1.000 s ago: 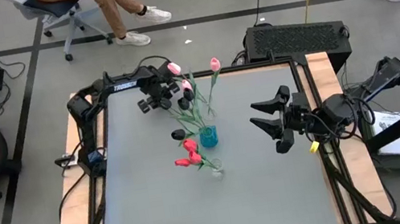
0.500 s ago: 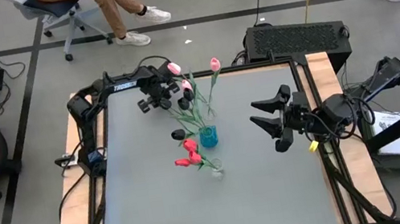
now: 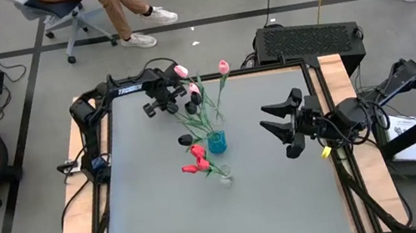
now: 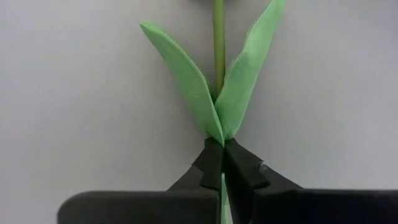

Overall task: Sort flowers into vase by color
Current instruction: Put the red tulip into the bottom transparent vase

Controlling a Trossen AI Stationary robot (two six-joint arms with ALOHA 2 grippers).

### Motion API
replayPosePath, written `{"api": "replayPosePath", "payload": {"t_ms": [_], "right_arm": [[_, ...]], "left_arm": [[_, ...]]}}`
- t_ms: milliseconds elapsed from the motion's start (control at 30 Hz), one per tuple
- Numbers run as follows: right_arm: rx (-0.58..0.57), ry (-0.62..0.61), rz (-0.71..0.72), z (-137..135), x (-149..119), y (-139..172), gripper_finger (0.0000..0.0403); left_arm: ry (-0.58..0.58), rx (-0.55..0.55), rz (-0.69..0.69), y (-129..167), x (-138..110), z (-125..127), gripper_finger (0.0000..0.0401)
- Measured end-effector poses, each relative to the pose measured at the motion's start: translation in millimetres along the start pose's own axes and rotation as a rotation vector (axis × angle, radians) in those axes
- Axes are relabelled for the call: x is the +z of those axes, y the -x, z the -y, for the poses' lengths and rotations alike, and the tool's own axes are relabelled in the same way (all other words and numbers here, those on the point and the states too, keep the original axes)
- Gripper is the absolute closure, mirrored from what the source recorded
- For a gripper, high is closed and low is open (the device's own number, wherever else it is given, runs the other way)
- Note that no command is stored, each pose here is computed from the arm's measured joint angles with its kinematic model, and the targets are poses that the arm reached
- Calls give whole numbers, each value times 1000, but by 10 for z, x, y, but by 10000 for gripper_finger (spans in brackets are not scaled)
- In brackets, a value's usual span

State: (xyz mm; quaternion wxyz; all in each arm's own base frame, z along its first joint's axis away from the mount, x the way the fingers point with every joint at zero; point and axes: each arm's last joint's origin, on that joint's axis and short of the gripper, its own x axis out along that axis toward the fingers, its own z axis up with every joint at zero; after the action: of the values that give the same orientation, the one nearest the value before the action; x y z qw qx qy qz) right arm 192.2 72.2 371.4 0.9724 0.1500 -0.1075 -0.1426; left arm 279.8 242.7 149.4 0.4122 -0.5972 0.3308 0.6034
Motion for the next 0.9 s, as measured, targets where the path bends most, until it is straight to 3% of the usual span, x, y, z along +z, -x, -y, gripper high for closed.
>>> {"api": "replayPosePath", "payload": {"t_ms": [667,900], "right_arm": [[-1,54,-1,0,-1,0,184],[-5,78,-26,6,-33,1,184]], "left_arm": [[-55,55,-16,28,-15,-62,396],[-51,17,26,189,-2,-75,396]]}}
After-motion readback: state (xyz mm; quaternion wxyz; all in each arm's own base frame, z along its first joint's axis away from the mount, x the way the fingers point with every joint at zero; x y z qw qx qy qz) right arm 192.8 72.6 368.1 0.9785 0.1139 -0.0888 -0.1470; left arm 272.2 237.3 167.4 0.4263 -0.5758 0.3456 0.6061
